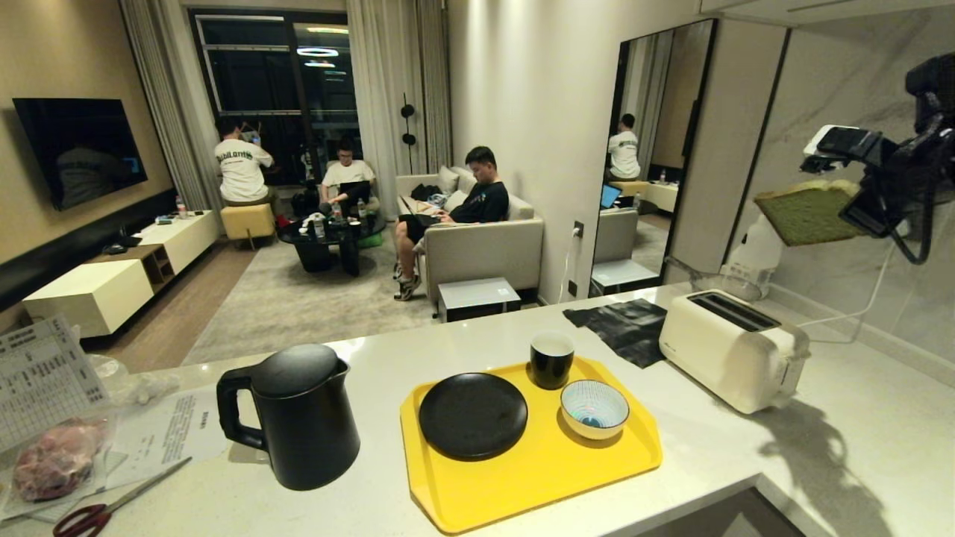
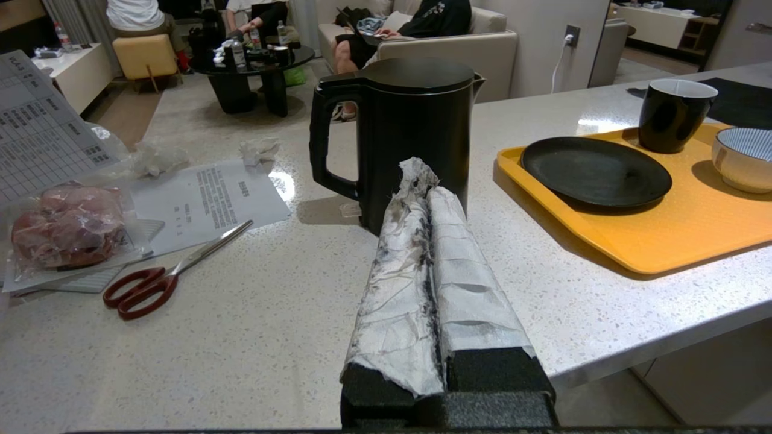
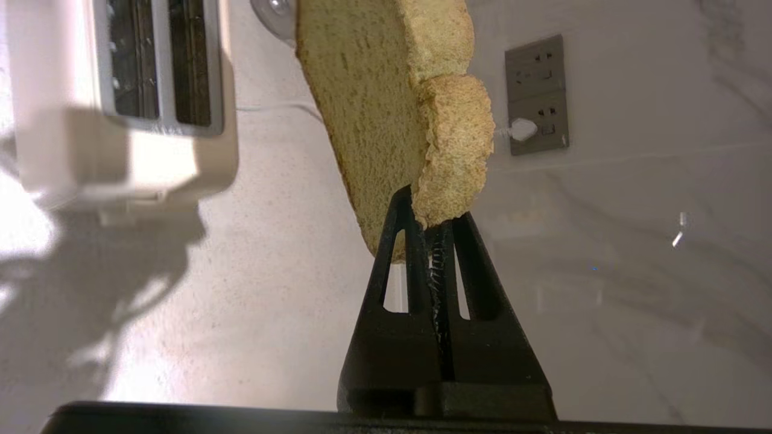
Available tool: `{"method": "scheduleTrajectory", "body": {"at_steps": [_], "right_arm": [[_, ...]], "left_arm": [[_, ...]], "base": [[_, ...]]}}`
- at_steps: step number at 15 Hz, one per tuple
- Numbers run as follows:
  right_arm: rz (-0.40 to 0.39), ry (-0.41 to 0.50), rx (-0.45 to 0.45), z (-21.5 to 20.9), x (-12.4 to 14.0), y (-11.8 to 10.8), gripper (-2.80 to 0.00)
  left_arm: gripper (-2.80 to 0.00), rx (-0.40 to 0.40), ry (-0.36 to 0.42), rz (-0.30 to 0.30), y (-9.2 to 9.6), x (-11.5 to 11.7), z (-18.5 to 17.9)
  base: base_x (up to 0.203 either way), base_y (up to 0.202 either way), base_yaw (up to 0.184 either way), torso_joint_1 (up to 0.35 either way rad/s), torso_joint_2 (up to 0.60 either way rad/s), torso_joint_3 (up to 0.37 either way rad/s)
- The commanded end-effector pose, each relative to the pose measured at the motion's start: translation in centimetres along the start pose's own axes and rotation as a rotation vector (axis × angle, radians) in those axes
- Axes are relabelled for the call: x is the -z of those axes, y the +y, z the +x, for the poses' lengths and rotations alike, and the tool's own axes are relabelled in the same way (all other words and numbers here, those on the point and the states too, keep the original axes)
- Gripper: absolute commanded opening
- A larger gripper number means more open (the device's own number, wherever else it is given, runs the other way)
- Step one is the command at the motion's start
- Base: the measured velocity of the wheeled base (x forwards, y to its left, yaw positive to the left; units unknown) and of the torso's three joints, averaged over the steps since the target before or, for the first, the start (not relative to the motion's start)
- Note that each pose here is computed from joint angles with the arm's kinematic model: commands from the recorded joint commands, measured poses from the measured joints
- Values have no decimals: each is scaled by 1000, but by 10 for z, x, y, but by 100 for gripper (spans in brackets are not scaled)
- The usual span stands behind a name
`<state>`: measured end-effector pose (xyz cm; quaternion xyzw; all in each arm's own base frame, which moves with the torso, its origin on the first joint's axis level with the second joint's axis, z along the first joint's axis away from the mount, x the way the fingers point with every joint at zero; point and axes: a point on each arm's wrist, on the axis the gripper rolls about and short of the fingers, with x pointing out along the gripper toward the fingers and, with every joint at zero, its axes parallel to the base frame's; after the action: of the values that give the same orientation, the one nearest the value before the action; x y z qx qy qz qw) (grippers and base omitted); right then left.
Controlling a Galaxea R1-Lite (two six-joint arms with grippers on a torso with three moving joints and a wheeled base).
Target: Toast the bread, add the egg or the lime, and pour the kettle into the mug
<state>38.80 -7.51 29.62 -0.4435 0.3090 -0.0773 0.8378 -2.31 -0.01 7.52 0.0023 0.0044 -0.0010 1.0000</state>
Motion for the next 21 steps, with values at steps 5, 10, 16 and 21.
{"method": "scheduleTrajectory", "body": {"at_steps": [5,10,16,21], "right_arm": [[-10,6,-29,33,-6,21,-280],[27,0,-24,29,-6,18,-280],[33,-9,-11,9,-4,12,-280],[43,-27,11,-7,-4,3,-280]], "left_arm": [[-280,0,-3,0,0,0,0],[-280,0,-3,0,0,0,0],[-280,0,-4,3,0,0,0],[-280,3,-3,5,0,0,0]], "base": [[0,0,0,0,0,0],[0,0,0,0,0,0],[0,0,0,0,0,0],[0,0,0,0,0,0]]}}
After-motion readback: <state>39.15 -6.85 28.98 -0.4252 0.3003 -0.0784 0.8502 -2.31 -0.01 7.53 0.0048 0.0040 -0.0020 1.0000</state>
